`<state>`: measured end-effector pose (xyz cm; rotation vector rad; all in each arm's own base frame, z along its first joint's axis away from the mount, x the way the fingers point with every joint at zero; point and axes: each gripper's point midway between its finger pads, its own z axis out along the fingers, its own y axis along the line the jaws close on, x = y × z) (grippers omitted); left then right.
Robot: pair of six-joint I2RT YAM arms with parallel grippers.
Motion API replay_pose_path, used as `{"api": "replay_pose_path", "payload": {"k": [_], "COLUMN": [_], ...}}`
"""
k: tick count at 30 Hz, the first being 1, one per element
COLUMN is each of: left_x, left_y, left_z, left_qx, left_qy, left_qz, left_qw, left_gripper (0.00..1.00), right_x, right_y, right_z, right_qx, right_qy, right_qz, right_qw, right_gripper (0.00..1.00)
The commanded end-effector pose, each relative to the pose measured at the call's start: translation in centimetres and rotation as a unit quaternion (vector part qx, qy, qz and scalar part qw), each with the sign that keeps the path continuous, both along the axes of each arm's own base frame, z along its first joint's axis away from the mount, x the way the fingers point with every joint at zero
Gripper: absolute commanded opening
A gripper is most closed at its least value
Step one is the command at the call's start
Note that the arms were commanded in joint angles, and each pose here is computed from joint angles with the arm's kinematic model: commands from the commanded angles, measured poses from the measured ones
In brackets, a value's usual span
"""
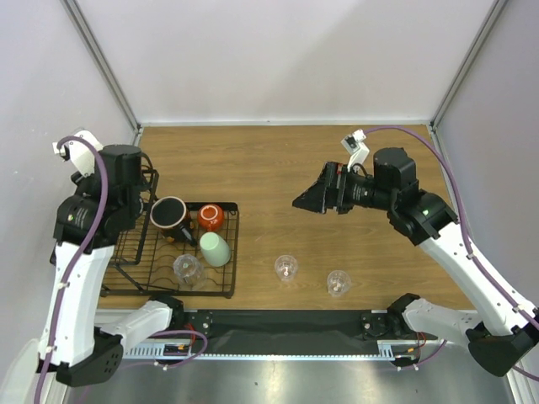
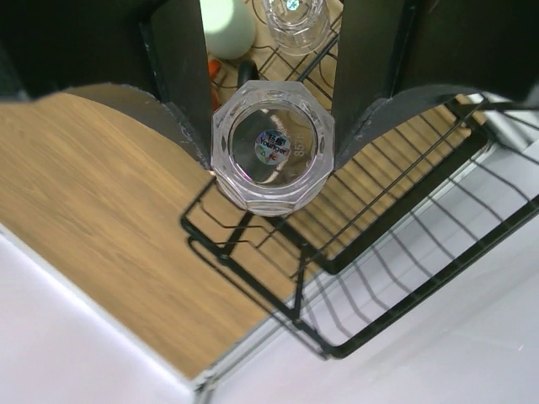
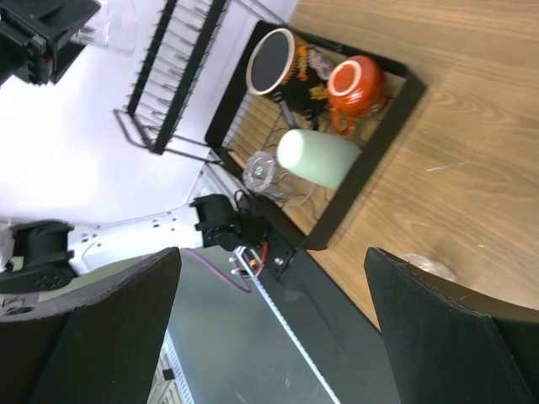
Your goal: Load the cups into the dish rack
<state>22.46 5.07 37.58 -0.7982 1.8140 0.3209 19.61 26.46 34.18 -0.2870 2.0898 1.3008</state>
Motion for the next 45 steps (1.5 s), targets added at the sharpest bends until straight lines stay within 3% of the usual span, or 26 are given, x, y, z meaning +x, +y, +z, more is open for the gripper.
{"api": "replay_pose_path", "payload": {"k": [1, 11, 23, 36, 45], "left_x": [0.1, 1.9, 4.9, 4.8, 5.3], "left_y": [1.1, 4.4, 5.6, 7.5, 8.1], "left_z": [-1.5, 0.4, -3.6, -10.4, -11.2], "left_qx": [-0.009, 0.013, -0.016, -0.078, -0.090], "left_qy": [0.012, -0.005, 0.047, 0.106, 0.109], "left_qz": [0.050, 0.109, 0.137, 0.175, 0.207], "left_qw": [0.999, 0.994, 0.989, 0.976, 0.968], "left_gripper": [0.00, 0.00, 0.01, 0.00, 0.00], "right_x": [0.0, 1.5, 1.3, 0.4, 1.0], "right_y": [-1.1, -4.1, -5.2, -6.2, -6.8], "right_z": [2.1, 2.5, 0.2, 1.5, 0.4], "right_qx": [0.000, -0.019, -0.047, -0.054, -0.046], "right_qy": [-0.034, -0.046, -0.034, -0.066, -0.045], "right_qz": [0.011, -0.025, -0.028, -0.040, -0.053], "right_qw": [0.999, 0.998, 0.998, 0.996, 0.997], "right_gripper": [0.98, 0.99, 0.99, 1.00, 1.00]}}
